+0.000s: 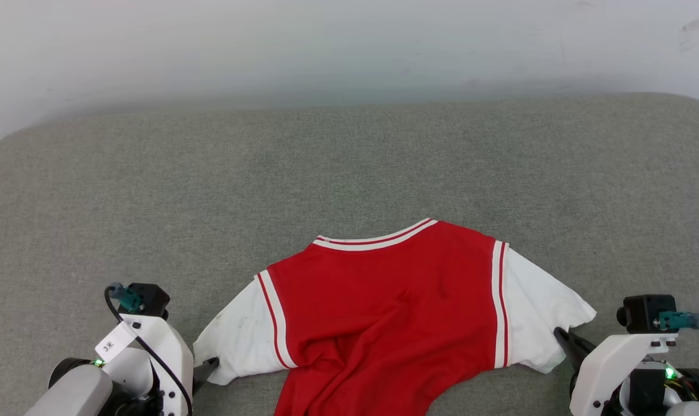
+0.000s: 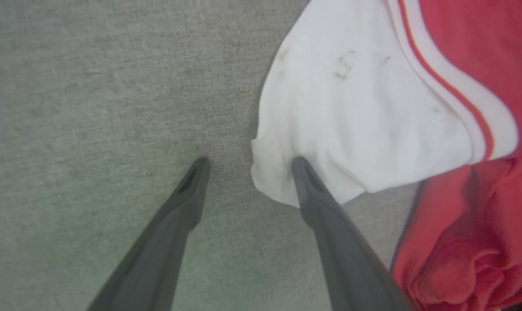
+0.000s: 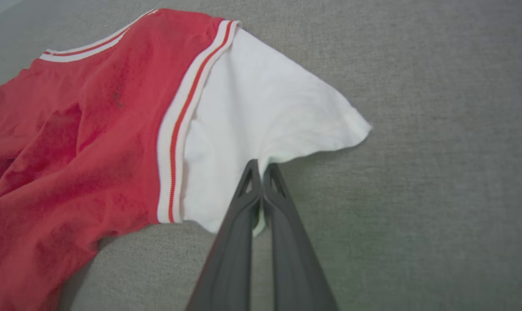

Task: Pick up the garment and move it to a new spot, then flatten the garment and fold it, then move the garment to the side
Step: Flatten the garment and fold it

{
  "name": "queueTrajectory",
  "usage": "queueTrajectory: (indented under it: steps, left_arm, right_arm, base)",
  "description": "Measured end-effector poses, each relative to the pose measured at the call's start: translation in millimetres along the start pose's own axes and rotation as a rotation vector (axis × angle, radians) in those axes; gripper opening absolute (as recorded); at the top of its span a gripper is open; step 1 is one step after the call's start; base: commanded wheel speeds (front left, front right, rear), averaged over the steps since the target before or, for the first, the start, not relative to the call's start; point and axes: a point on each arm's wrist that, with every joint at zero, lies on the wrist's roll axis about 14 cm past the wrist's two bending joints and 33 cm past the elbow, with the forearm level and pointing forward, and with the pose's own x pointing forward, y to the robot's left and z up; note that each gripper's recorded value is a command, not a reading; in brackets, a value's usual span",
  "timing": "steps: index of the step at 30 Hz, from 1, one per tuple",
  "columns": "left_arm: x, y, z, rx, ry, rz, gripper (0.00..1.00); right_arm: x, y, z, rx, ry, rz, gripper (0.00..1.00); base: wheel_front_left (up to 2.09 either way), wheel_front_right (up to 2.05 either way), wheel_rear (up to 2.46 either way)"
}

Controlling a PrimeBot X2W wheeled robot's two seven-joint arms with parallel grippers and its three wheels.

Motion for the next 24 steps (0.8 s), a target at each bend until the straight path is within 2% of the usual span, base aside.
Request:
queueTrajectory:
  steps: [5,6,7,8,9,16,24]
  left_arm:
    - [14.9,-7.4,-5.3,0.060,0.088,-0.034,1.00]
    - [17.2,-8.3,-8.2,0.085,0.117,-0.037,0.76]
    - [19.1,-9.8,-9.4,0.115,0.141,-0.039,0.44]
    - [21.1,-11.2,-11.0,0.132,0.162,-0.040,0.24]
    - [22.6,-12.0,-11.9,0.150,0.180,-0.040,0.00]
    - [29.1,-24.0,-10.3,0.205,0.168,-0.052,0.00]
    - [22.7,-16.0,43.3,0.212,-0.077,0.018,0.00]
  right_arm:
    - [-4.5,-1.3,-5.9,0.025,0.020,-0.017,0.00]
    - [-4.6,-1.3,-6.3,0.030,0.020,-0.019,0.00]
    - [-4.5,-1.4,-5.9,0.034,0.019,-0.021,0.00]
    - [-4.5,-1.7,-5.4,0.037,0.018,-0.022,0.00]
    - [-4.5,-2.4,-5.1,0.039,0.017,-0.026,0.00]
    - [-7.1,-3.1,-4.9,0.050,0.006,-0.034,0.00]
    - [-5.9,-8.0,40.0,-0.010,-0.123,-0.057,0.00]
  base:
    - [0.00,0.00,0.00]
    - [0.00,0.00,0.00]
    - [0.00,0.00,0.00]
    - [0.00,0.00,0.00]
    - [0.00,0.00,0.00]
    - [0.00,0.00,0.00]
    - [0.00,0.00,0.00]
